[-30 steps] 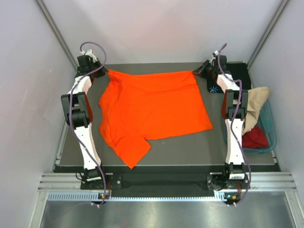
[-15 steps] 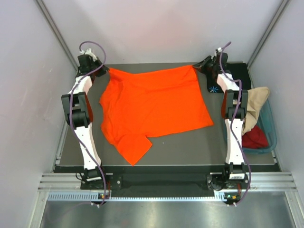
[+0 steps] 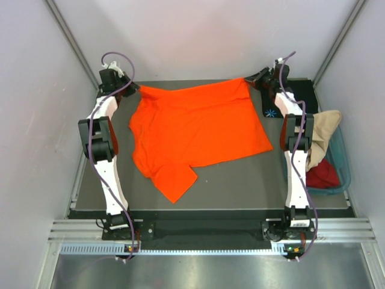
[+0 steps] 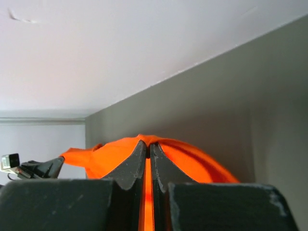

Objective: Fold and stack the t-shirts
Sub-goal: Fold the tshirt

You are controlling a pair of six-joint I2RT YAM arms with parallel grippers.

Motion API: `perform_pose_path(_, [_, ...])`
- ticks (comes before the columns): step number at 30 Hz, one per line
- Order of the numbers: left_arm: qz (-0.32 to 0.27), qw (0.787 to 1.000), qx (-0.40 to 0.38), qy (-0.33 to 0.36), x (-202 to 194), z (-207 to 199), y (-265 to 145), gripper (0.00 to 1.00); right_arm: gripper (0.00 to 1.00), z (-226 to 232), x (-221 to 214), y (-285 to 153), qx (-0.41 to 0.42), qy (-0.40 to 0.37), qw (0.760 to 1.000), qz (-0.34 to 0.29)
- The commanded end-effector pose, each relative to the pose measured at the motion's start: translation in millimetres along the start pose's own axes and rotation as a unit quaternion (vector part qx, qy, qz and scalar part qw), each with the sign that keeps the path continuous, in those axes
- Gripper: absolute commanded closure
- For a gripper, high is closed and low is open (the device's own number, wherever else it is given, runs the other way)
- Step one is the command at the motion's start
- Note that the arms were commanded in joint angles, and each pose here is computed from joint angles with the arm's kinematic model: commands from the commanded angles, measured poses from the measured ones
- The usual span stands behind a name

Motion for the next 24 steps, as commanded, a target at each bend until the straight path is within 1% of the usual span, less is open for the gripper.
perform_pose_path(1, [-0.05, 0.997, -0.041, 0.038, 42.7, -48.5, -28.1, 1.0, 1.0, 22.5, 20.3, -14.0, 0.016, -0.031, 0.999, -0.012])
perform_pose_path(6, [-0.029, 0.997, -0.036, 0.053, 32.6, -64.1, -38.0, 1.0, 1.0, 14.8, 13.3, -23.8, -0.004, -0.015, 1.0, 0.021])
perform_pose_path(8, [-0.03, 0.997, -0.036, 0.065, 33.6, -75.5, -47.6, 1.0, 1.0, 14.7, 14.1, -30.0, -0.01, -0.018, 0.999, 0.026])
perform_pose_path(12, [-0.011, 0.997, -0.011, 0.072, 19.2, -74.2, -64.3, 1.0, 1.0, 8.3, 11.6, -47.3, -0.032, -0.012, 0.998, 0.051])
perform_pose_path(13, [-0.015, 0.997, -0.009, 0.075, 21.8, -78.2, -72.3, 1.0, 1.0, 12.7, 14.4, -52.8, -0.031, -0.015, 0.998, 0.053])
perform_pose_path(14, [-0.005, 0.997, -0.004, 0.073, 14.0, -74.8, -75.4, 1.0, 1.0, 9.9, 13.3, -57.3, -0.034, -0.014, 0.998, 0.057])
perform_pose_path(16, [0.001, 0.997, 0.0, 0.077, 11.1, -78.2, -86.8, 1.0, 1.0, 13.8, 14.3, -68.1, -0.039, -0.023, 0.997, 0.065])
perform_pose_path(19, [0.016, 0.997, 0.01, 0.079, -0.6, -80.1, -99.2, 1.0, 1.0, 13.2, 6.1, -78.9, -0.048, -0.024, 0.994, 0.092])
perform_pose_path(21, [0.034, 0.996, 0.018, 0.075, -11.2, -77.2, -103.5, 1.0, 1.0, 8.6, -3.2, -84.3, -0.054, -0.026, 0.993, 0.106])
perform_pose_path(22, [0.037, 0.996, 0.027, 0.077, -13.0, -77.1, -106.5, 1.0, 1.0, 16.9, -0.7, -89.8, -0.05, -0.034, 0.993, 0.103])
perform_pose_path(23, [0.061, 0.995, 0.038, 0.075, -25.7, -75.8, -108.0, 1.0, 1.0, 10.7, -8.4, -92.4, -0.057, -0.029, 0.992, 0.112])
perform_pose_path(24, [0.069, 0.993, 0.042, 0.08, -30.8, -76.0, -109.5, 1.0, 1.0, 10.4, -10.1, -94.6, -0.058, -0.035, 0.991, 0.115])
Point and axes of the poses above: each gripper's point midway between its finger pads, its own y axis out along the fingers, its own z axis along the line the jaws close on, x = y × z, the point moved 3 cm from there along -y, back along the fingers, and after that the axes turned 5 degrees about -y, right-handed, at the moved point
